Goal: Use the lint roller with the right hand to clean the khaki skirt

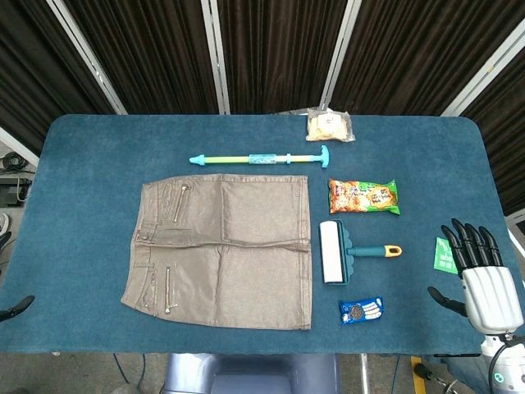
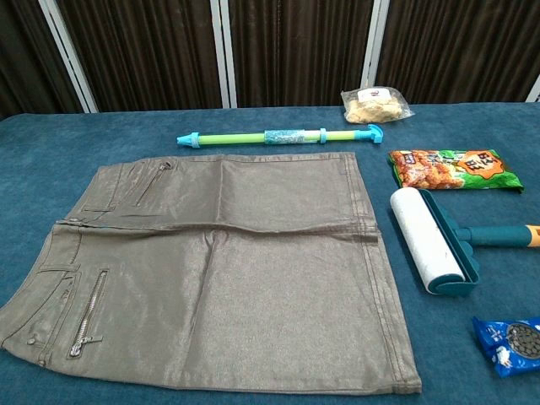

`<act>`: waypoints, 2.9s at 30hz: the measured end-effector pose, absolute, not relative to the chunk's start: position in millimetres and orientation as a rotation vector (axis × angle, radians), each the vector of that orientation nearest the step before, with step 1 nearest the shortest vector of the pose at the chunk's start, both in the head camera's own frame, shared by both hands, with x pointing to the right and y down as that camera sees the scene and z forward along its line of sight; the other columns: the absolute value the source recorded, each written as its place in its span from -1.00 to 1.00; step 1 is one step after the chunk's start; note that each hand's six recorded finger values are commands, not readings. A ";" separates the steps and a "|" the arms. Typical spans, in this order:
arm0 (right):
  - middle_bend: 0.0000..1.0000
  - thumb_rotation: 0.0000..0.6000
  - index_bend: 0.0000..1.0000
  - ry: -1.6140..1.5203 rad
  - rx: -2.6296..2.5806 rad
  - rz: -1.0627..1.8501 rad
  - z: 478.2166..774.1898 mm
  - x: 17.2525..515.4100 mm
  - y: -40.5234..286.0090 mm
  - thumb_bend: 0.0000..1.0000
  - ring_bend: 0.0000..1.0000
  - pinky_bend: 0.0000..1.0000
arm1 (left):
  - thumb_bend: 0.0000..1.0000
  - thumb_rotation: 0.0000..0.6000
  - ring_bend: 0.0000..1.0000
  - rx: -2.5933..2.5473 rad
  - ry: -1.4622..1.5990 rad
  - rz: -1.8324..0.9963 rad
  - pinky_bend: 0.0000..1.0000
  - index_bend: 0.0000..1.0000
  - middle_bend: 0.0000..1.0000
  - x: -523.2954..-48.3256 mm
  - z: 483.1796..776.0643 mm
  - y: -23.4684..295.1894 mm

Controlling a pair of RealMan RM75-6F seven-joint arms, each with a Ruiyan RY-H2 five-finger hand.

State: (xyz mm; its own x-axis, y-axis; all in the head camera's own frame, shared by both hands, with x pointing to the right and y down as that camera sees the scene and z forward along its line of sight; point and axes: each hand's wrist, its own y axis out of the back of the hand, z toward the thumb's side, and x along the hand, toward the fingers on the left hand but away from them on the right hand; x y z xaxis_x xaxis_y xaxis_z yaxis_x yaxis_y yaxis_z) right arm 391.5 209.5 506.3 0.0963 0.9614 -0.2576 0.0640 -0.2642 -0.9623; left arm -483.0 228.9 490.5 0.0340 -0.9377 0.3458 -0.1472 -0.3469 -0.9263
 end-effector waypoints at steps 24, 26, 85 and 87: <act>-0.72 1.00 -0.70 -0.686 -1.739 1.398 616.1 367.6 171.1 -0.43 -0.92 -0.94 | -0.92 1.00 -1.00 -1.555 1.100 -1.440 -1.00 -1.00 -1.00 -482.3 504.7 221.4; -0.70 1.00 -0.69 -0.651 -1.743 1.396 632.7 361.2 162.9 -0.39 -0.90 -0.90 | -0.92 1.00 -1.00 -1.547 1.096 -1.454 -1.00 -1.00 -1.00 -482.0 507.1 221.2; 0.13 1.00 -0.04 -0.365 -1.650 1.170 687.4 300.7 134.5 0.71 -0.09 0.03 | -0.92 1.00 -1.00 -1.529 1.111 -1.531 -1.00 -1.00 -1.00 -491.7 518.9 212.9; 0.14 1.00 -0.03 -0.366 -1.648 1.134 678.0 290.8 129.1 0.72 -0.09 0.03 | -0.92 1.00 -1.00 -1.537 1.113 -1.531 -1.00 -1.00 -1.00 -491.7 519.1 212.1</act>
State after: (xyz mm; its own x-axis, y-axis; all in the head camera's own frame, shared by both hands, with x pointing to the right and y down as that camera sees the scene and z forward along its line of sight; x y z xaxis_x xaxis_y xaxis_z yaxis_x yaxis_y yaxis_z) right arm 290.8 129.1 678.0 0.5031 0.7099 -0.4929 -0.2884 -0.3997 -0.8701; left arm -491.7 212.1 519.1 -0.0621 -0.9135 0.4022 -0.1010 -0.3951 -0.9131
